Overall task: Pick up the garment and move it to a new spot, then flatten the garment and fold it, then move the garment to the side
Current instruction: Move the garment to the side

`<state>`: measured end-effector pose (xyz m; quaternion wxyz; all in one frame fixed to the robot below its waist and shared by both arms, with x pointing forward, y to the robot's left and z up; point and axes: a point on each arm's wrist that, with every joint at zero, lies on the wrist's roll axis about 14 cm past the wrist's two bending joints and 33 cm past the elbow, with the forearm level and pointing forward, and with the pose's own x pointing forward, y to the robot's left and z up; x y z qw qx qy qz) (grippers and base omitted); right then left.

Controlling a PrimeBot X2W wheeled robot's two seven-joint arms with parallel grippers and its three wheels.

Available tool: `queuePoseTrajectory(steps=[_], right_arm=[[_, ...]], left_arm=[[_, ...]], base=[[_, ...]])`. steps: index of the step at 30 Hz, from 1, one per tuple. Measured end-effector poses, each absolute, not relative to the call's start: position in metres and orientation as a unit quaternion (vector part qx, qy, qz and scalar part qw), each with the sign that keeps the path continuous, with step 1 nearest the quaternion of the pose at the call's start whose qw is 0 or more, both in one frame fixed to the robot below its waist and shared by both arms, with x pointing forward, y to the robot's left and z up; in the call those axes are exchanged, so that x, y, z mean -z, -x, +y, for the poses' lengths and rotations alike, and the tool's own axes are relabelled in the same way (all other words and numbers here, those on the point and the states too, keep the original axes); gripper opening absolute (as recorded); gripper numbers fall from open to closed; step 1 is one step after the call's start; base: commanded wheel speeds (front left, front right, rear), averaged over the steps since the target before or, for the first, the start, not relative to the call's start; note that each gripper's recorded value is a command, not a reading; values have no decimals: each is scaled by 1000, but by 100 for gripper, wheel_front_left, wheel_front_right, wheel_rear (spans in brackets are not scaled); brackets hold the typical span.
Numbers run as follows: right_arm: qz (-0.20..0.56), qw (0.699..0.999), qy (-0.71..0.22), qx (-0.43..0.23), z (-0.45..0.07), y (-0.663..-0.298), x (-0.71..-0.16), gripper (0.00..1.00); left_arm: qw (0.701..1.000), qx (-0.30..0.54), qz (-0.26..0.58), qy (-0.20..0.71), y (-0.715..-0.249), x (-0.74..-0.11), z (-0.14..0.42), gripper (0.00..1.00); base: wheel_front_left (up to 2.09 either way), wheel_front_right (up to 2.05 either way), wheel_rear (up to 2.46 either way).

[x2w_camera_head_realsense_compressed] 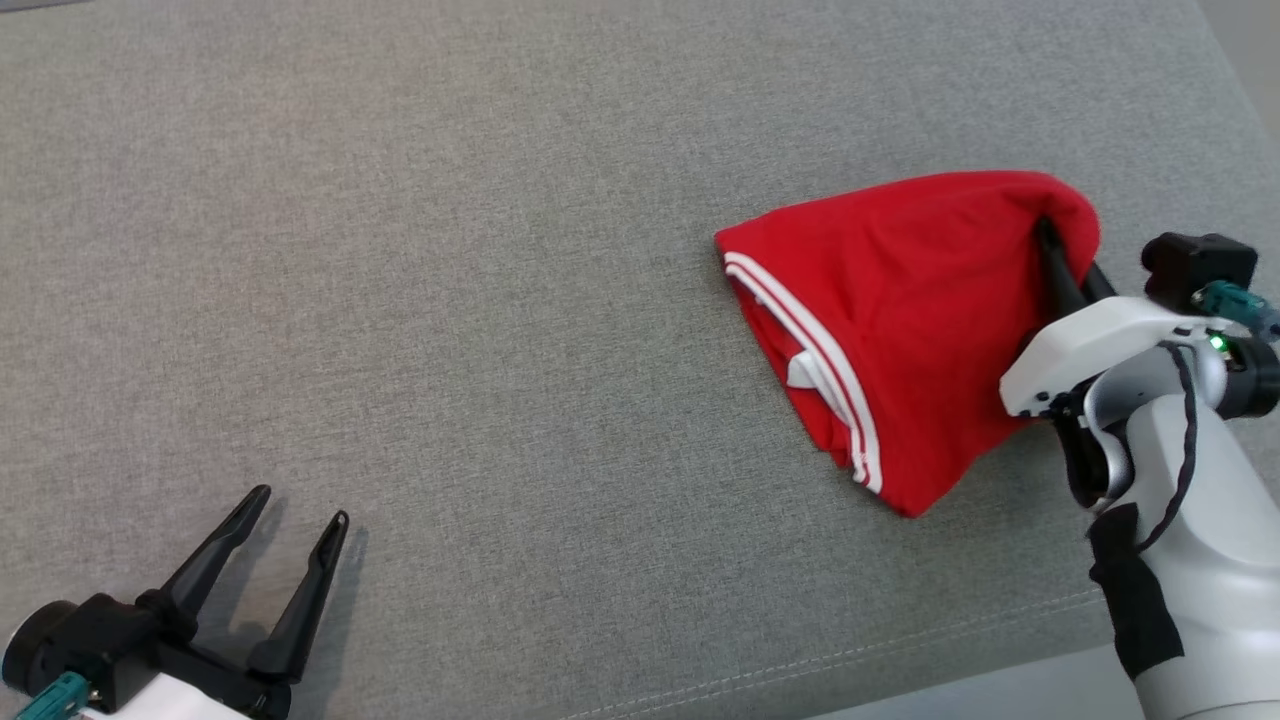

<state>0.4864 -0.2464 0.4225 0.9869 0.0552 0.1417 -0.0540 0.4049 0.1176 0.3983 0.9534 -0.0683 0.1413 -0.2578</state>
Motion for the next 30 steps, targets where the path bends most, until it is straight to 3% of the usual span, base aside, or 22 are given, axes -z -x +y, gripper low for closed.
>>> queuePoseTrajectory(steps=[11, 23, 24, 25, 26, 27, 30], right_arm=[[117, 984, 7, 133, -303, -517, -446, 0], [115, 973, 39, 198, -341, -527, -464, 0], [115, 972, 40, 199, -342, -527, -465, 4], [111, 972, 39, 203, -343, -527, -467, 33], [108, 972, 39, 206, -345, -527, -468, 71], [108, 971, 40, 208, -346, -526, -469, 100], [102, 971, 48, 213, -349, -524, -474, 100]], left_arm=[[951, 259, 157, 56, -403, -388, 132, 100], [949, 258, 176, 42, -399, -378, 146, 100], [949, 257, 177, 42, -399, -378, 146, 100], [949, 257, 177, 42, -399, -378, 147, 100], [949, 256, 177, 42, -399, -378, 147, 100], [949, 256, 177, 42, -399, -378, 147, 100], [950, 256, 174, 42, -400, -380, 147, 100]], base=[[0, 0, 0], [0, 0, 0], [0, 0, 0], [0, 0, 0], [0, 0, 0], [0, 0, 0], [0, 0, 0]])
